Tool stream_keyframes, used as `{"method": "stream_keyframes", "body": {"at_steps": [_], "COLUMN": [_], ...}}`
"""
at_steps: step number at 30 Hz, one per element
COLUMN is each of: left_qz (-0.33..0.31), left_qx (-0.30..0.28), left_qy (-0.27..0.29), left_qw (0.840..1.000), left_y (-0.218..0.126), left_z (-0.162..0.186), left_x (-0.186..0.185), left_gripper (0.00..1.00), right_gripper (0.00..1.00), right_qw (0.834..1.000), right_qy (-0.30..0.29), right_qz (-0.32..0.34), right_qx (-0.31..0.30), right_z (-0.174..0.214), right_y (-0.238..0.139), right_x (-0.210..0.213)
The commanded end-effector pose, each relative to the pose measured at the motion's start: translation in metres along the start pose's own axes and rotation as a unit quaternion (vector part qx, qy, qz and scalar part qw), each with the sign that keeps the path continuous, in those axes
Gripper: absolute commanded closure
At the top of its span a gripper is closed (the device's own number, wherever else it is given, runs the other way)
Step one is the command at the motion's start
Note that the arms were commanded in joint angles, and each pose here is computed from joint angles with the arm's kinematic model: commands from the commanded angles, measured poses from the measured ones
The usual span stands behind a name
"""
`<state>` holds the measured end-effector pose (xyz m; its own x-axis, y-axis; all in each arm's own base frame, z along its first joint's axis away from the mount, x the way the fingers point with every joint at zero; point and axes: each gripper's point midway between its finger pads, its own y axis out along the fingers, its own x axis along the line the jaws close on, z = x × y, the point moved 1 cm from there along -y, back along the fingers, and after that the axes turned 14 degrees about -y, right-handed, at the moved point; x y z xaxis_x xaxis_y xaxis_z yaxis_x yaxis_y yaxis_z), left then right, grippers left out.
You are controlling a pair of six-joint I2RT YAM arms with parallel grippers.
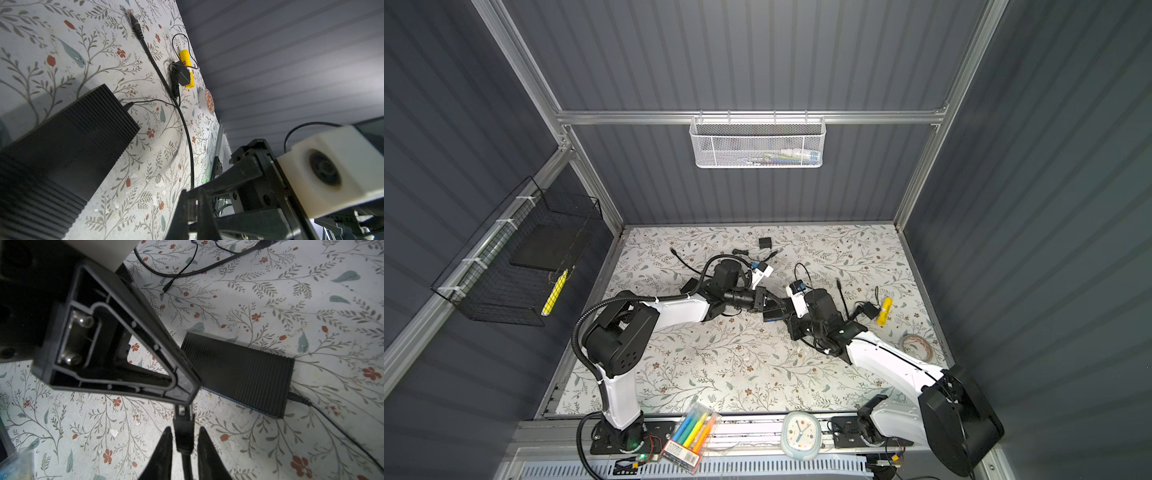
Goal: Insert the plug into the switch port
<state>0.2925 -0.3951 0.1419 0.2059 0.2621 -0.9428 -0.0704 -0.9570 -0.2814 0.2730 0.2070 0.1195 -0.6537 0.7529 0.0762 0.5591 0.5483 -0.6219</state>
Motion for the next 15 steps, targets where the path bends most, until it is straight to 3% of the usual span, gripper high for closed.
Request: {"method": "stream_keyframes", "body": {"at_steps": [1, 15], "left_qz": [0.004, 0.008], "left_qx": [0.009, 0.009], "left_qy": [-0.005, -0.007], "left_qw": [1.0, 1.0], "left_y": [0.0041, 0.0035], "left_z": [0.002, 0.0032], "left_x": [0.0049, 0.0039], "left_gripper": [1.0, 1.0], "right_gripper": [0.79, 0.98], "right_qw": [1.0, 1.0], "right_qy": [-0.006, -0.003], "right_qz": [0.002, -0.001], "right_qx": [-0.02, -0.011], "right_z": [-0.0155, -0.0104], "right_y": [-0.0003, 0.0046], "right_x": [-0.0016, -0.0011]}}
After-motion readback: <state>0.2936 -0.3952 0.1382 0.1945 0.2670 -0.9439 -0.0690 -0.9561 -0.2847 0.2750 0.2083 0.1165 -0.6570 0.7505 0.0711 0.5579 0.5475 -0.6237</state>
